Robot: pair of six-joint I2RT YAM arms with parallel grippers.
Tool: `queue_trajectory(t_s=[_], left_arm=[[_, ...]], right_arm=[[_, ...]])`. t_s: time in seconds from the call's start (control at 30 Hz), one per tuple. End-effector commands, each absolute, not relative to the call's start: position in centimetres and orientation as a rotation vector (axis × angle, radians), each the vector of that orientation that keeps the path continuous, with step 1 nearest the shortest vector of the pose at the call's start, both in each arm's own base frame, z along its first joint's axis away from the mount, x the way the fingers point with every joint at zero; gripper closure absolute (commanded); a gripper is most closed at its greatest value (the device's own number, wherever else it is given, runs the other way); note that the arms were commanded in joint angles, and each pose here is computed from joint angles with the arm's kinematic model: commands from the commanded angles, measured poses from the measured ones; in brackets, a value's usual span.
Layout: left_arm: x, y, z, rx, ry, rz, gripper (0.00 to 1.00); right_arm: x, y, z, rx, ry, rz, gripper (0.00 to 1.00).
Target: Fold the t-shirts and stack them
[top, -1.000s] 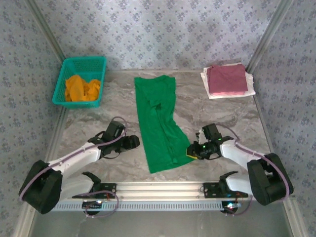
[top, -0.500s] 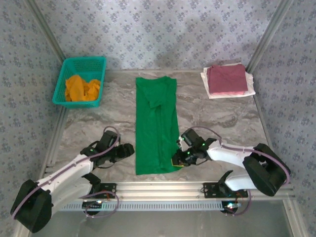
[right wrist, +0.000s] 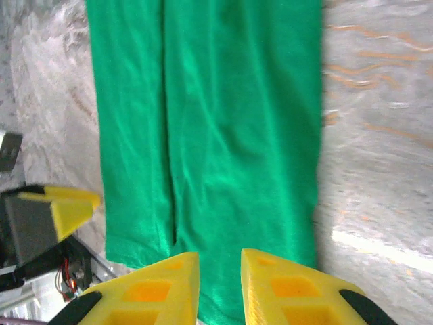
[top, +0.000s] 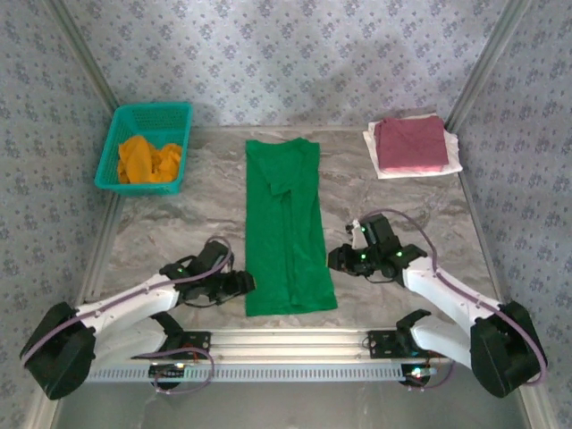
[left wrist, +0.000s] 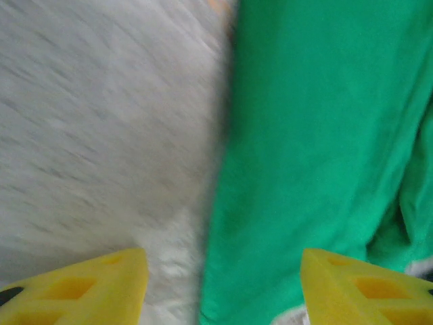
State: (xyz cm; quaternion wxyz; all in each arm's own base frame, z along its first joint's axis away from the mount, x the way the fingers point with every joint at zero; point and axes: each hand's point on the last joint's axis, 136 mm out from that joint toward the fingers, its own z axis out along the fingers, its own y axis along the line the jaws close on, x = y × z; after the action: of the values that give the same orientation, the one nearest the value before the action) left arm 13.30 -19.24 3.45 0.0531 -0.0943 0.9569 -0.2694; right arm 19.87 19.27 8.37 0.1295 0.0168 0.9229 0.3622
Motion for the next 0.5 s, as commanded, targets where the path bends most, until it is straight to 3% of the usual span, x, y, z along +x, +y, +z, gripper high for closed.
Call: queue_trajectory(t_s=[0.0, 0.17, 0.47], left_arm=[[11.1, -19.1, 3.3, -0.337, 3.022, -0.760, 0.39], [11.8, -20.1, 3.3, -0.361, 2.989, -0.824, 0.42], [9.9, -20.8, 3.6, -0.297, 3.113, -0.682, 0.46]], right_arm=[[19.4, 18.2, 7.0, 0.097, 2.706, 1.022, 0.74], [19.4, 18.1, 6.5, 0.111, 2.703, 1.021, 0.74], [19.6, 17.7, 6.5, 0.100, 2.696, 1.002, 0.74]])
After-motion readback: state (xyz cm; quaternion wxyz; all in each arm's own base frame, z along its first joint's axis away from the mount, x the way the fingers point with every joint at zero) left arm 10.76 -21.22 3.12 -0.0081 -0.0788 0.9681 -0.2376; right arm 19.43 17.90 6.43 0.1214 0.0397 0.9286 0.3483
